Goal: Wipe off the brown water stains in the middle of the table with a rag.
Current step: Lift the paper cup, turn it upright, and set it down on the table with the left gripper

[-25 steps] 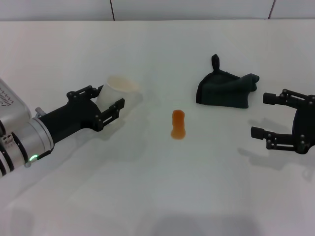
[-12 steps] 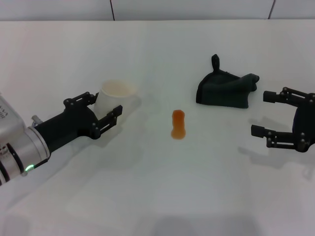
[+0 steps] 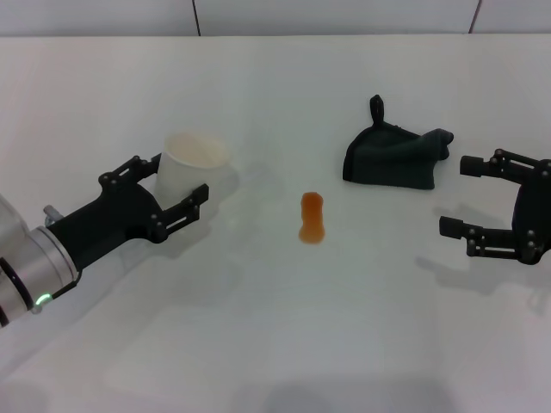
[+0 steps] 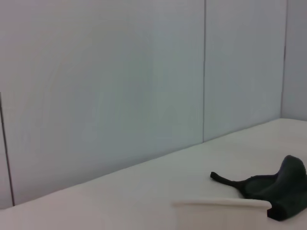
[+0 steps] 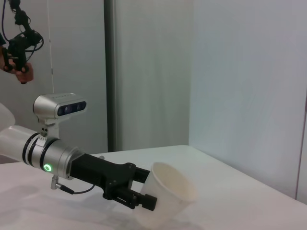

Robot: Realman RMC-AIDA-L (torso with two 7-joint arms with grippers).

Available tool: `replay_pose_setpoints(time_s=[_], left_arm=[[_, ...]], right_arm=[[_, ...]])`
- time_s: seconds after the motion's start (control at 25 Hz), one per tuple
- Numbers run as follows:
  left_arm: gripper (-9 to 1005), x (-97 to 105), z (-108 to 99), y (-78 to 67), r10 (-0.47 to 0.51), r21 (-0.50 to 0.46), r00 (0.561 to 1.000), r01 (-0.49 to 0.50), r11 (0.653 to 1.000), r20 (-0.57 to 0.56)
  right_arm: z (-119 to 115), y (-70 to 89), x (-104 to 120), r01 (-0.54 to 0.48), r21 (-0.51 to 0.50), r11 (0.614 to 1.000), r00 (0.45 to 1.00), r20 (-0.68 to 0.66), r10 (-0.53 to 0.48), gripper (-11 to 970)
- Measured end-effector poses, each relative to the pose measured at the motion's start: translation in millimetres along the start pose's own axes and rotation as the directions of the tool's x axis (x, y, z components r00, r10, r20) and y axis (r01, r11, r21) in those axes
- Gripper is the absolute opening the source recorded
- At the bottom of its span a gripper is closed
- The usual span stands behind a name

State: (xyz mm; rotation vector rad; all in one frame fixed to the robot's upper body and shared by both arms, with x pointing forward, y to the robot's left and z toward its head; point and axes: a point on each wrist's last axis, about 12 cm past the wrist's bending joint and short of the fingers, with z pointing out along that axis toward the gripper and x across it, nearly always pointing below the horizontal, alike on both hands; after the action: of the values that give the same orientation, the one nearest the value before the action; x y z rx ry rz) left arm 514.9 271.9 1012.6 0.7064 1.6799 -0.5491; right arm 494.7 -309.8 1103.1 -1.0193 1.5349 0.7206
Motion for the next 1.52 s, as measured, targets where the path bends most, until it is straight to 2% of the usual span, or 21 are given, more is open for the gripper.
replay_pose_setpoints(time_s=[0.4,1.12,1.52], left_arm=[[777,8.0,-2.6,-1.6,0.005,-0.019,0.999,-0.006,1.000,-0.040],[847,25.5,-13.7,-18.8,-0.005,-0.044,0.999,0.002,0.999,-0.052],[885,25.6,-17.6,-15.6,-0.058,-0.074,0.998,0.055,0.996,-0.038]], right_arm=[[0.2,-0.2,-1.2,0.004,-0.002,1.000,1.000,0.002,-0.004,841],[0.5,0.2,-3.7,0.014,-0.014,1.000,1.000,0.007,-0.014,841],[-0.1,0.9,-3.2,0.013,-0.015,1.000,1.000,0.007,-0.013,841]])
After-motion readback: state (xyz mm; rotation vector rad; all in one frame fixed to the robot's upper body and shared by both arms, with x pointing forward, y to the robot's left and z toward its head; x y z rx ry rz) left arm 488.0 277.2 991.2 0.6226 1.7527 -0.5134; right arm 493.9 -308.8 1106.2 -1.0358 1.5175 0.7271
